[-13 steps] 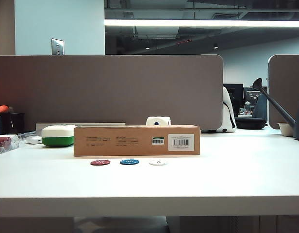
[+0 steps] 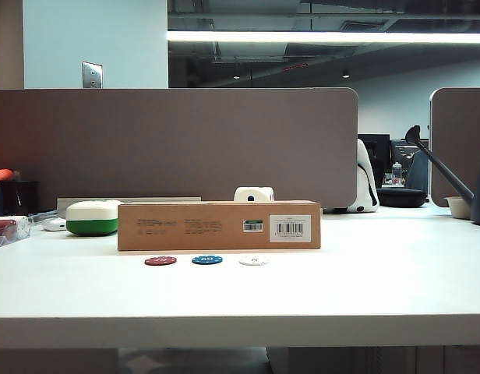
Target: Push the chip with the lowest value in the row forward next to the rectangular box.
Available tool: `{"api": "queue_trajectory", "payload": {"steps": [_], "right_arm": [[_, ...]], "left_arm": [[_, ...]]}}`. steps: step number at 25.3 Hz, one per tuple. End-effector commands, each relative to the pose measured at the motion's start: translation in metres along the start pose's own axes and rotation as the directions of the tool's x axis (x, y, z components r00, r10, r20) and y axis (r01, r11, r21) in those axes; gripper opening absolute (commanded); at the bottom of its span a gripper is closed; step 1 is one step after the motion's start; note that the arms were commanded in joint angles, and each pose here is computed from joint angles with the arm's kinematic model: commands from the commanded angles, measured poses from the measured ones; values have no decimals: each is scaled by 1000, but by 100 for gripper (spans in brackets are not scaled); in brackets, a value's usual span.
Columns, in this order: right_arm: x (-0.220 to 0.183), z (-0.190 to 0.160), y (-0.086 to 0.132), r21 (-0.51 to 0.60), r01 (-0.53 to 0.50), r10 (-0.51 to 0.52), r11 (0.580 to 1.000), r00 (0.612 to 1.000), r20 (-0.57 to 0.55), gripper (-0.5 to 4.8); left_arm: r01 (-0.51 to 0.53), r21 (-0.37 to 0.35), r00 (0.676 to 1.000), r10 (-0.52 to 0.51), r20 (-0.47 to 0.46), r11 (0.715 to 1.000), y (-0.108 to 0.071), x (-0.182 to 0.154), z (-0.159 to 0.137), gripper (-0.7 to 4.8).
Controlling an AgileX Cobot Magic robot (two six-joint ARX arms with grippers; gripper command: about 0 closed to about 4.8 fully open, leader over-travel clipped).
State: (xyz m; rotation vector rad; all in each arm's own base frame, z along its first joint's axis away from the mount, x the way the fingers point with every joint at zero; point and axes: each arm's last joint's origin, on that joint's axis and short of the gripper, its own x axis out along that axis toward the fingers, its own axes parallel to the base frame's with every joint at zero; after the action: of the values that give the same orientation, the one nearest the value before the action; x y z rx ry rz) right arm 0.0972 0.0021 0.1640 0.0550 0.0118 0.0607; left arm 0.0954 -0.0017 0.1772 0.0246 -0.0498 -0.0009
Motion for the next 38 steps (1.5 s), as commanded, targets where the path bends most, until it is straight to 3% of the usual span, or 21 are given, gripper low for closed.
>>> {"api": "queue_trajectory", "payload": {"steps": [1,7,11,15,18,21,29,38], "right_arm": [[0,0,0,-3,1,-1,1000,1000,9,-6],[0,0,0,-3,1,-1,1000,1000,10,-6],[0,0,0,-3,1,-1,1000,1000,10,-6],[0,0,0,-3,1,-1,1000,1000,9,-6],[0,0,0,-3,1,-1,1000,1000,9,-6],[0,0,0,-3,-4,4,1000,1000,9,-6],[0,0,0,-3,-4,4,1000,1000,9,-6],[0,0,0,-3,-4,4,1000,1000,9,-6]], "left_arm": [[11,2,998,-10,-68,1000,0,-5,12,-5],[74,1,981,-72,-181,997,-5,-11,28,-5],[200,-3,946,-194,-261,980,-17,-1,51,-5],[342,-7,867,-319,-382,940,-40,25,63,-5],[451,-10,753,-387,-532,892,-73,57,62,-5],[478,-13,695,-387,-606,878,-93,86,65,-5],[476,-10,685,-378,-622,879,-121,139,83,-5],[475,-10,688,-379,-619,880,-125,147,78,-5]]}}
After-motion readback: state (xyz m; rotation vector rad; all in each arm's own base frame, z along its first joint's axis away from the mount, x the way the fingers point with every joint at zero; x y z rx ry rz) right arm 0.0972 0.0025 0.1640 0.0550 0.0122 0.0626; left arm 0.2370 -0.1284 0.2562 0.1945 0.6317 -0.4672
